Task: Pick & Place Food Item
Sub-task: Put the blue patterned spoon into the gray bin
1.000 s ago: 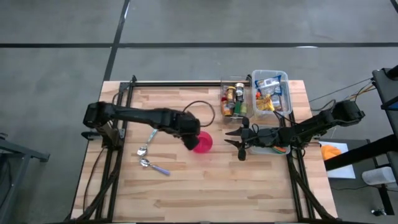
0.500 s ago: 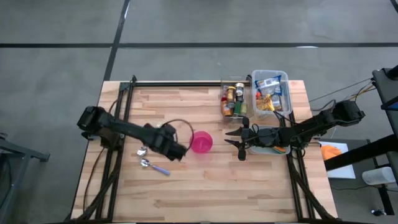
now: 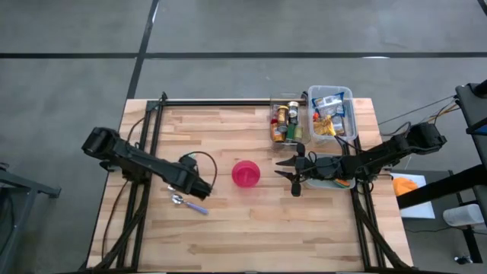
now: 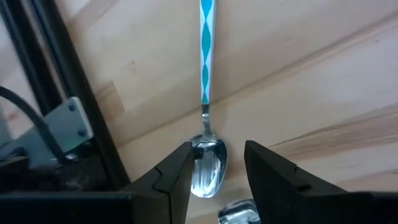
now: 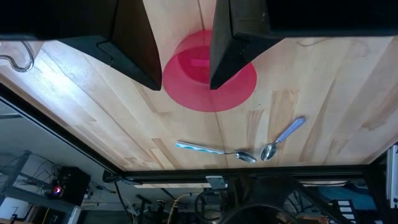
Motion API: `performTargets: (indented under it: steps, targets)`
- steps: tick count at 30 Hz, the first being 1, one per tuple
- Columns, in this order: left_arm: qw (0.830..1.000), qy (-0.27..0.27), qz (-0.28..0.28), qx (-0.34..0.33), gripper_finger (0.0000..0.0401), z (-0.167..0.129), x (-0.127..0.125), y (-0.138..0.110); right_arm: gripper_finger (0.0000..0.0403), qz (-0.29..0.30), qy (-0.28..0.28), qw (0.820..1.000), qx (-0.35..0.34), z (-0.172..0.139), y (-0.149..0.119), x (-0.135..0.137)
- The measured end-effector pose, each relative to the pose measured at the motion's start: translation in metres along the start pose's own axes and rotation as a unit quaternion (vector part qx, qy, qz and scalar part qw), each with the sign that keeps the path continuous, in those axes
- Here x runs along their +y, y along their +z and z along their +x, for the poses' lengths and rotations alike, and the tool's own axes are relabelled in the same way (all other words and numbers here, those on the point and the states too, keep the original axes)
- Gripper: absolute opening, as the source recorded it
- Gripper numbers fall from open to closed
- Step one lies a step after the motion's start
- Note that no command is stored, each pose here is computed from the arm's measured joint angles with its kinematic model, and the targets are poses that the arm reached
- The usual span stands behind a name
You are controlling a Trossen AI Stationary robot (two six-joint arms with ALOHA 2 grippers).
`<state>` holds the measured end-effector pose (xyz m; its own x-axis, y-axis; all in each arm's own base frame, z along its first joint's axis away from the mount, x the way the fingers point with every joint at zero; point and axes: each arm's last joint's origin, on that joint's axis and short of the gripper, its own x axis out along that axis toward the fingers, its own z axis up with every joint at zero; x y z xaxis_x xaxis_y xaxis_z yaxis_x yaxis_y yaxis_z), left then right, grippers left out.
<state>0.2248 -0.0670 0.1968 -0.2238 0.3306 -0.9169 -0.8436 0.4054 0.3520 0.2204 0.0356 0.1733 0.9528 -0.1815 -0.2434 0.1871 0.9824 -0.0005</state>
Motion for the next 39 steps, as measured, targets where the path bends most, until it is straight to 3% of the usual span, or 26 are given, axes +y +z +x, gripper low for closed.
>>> performTargets:
  steps: [10,16,33,39]
  targets:
    - [0.995,-0.094,-0.03,-0.002,0.0146,0.045,0.031,-0.013,0.013,0.0,0.0,1.0,0.0,0.0,0.0,0.0]
    - [0.993,-0.109,-0.041,0.009,0.0146,0.064,0.044,-0.015,0.013,0.0,0.0,1.0,0.0,0.0,0.0,0.0]
    - [0.99,-0.141,-0.027,0.0,0.0145,0.091,0.044,-0.011,0.013,0.0,0.0,1.0,0.0,0.0,0.0,0.0]
    - [0.989,-0.145,-0.027,0.001,0.0109,0.09,0.043,-0.011,0.013,0.0,0.0,1.0,0.0,0.0,0.0,0.0]
